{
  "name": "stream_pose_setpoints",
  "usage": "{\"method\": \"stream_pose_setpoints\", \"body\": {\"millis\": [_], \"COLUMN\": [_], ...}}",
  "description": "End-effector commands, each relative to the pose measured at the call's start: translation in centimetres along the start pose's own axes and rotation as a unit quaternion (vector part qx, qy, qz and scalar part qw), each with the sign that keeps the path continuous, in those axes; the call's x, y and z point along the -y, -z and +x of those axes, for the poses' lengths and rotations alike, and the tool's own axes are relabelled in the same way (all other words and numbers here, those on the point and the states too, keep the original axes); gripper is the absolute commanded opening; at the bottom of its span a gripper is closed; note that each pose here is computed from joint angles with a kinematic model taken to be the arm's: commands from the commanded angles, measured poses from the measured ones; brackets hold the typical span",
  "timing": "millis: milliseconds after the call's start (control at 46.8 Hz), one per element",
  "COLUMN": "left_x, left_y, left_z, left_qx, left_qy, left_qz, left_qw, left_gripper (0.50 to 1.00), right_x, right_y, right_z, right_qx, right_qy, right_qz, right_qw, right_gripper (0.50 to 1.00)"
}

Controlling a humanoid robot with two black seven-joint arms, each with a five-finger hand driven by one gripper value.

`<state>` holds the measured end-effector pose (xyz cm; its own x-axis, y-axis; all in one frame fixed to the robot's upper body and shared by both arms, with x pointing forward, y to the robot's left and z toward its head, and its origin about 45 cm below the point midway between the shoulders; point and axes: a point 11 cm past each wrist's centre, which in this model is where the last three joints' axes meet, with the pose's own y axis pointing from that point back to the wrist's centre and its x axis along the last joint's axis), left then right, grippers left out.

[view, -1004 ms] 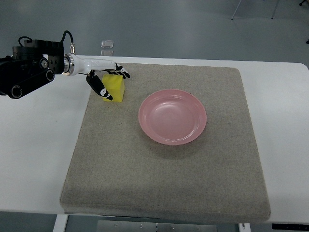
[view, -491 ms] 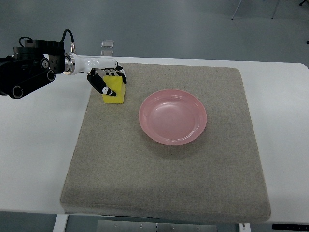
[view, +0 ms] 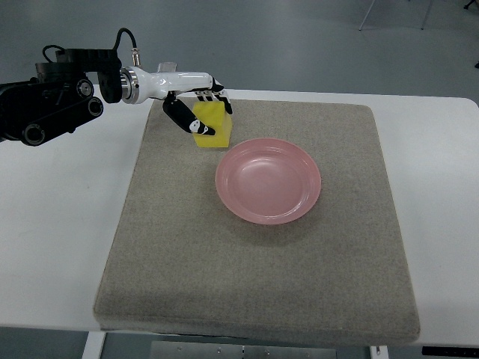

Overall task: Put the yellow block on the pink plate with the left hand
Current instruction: 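Carry the cube with the left hand over the pink plate and lower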

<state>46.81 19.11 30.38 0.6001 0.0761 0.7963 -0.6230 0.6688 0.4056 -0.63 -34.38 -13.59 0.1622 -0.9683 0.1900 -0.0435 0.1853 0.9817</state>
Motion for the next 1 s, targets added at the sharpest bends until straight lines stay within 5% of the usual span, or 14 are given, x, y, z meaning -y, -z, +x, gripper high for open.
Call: {"method": "stream_pose_setpoints", "body": {"millis": [0,555,983], "left_x": [0.4,6.1,6.8], "left_y": [-1.3,-6.3,-6.4], "left_z": [-0.5,-3.5,-5.8], "left_qx": [0.003,0.007,0.026], "left_qy": [0.01,0.041,0.083], "left_qz": [-0.019,-0.065,-0.059], "left_qw": [1.0,0.997,0.994], "left_gripper": [0.66,0.673,0.707], "right_x": [0.0,0.0,0.0], "right_y": [0.0,0.0,0.0], "right_z": [0.0,0.0,0.0], "right_qx": [0.0,0.0,0.0], "right_qy": [0.0,0.0,0.0], "right_qz": [0.0,0.0,0.0], "right_qw": [1.0,1.0,1.0], "right_gripper": [0.924,0.924,0.924]}}
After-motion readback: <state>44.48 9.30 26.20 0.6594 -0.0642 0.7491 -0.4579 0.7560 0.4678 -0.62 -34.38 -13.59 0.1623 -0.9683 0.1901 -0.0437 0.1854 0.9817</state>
